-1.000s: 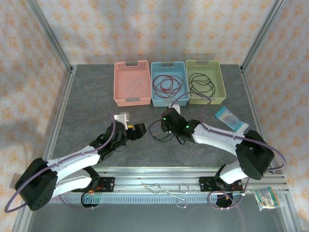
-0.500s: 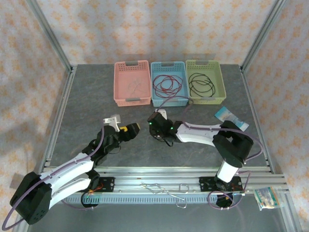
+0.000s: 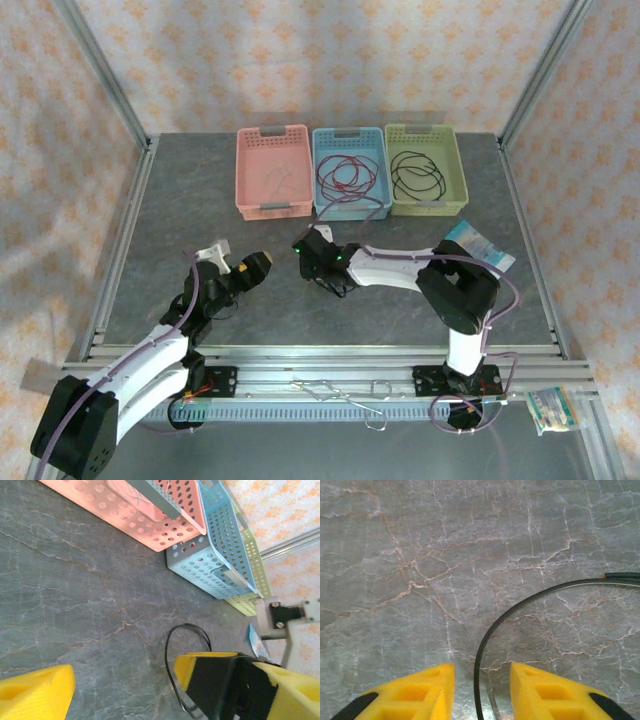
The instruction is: Untangle the cables
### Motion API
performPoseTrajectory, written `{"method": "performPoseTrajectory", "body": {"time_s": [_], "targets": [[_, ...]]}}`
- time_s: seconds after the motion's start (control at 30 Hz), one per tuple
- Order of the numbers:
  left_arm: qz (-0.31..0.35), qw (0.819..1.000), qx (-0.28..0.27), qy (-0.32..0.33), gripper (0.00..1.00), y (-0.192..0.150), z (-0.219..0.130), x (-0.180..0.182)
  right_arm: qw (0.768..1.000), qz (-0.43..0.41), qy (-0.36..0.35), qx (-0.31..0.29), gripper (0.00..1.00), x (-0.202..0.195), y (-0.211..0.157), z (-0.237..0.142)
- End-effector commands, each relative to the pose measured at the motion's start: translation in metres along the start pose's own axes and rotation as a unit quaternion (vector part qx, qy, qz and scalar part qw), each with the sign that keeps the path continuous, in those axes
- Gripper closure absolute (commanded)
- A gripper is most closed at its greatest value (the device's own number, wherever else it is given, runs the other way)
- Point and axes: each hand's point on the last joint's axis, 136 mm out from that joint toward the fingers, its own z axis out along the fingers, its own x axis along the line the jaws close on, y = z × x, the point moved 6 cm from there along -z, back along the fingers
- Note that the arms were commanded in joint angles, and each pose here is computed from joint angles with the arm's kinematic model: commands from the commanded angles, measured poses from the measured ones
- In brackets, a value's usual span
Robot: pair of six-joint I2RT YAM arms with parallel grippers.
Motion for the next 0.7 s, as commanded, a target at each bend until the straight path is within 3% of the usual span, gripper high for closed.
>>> {"method": "performPoseTrajectory", "body": {"time_s": [0.0, 0.67], "targets": [[-0.008, 1.0, -0.006, -0.028, 0.1, 0.003, -0.002, -0.006, 0.999, -0.024, -0.017, 0.02, 0.66, 0.003, -0.006, 0.004], [-0.026, 0.999, -0.003, -0.027, 0.11, 0.001, 0.0, 0.002, 0.996, -0.041, -0.045, 0.06, 0.72, 0.002, -0.019, 0.021]]}}
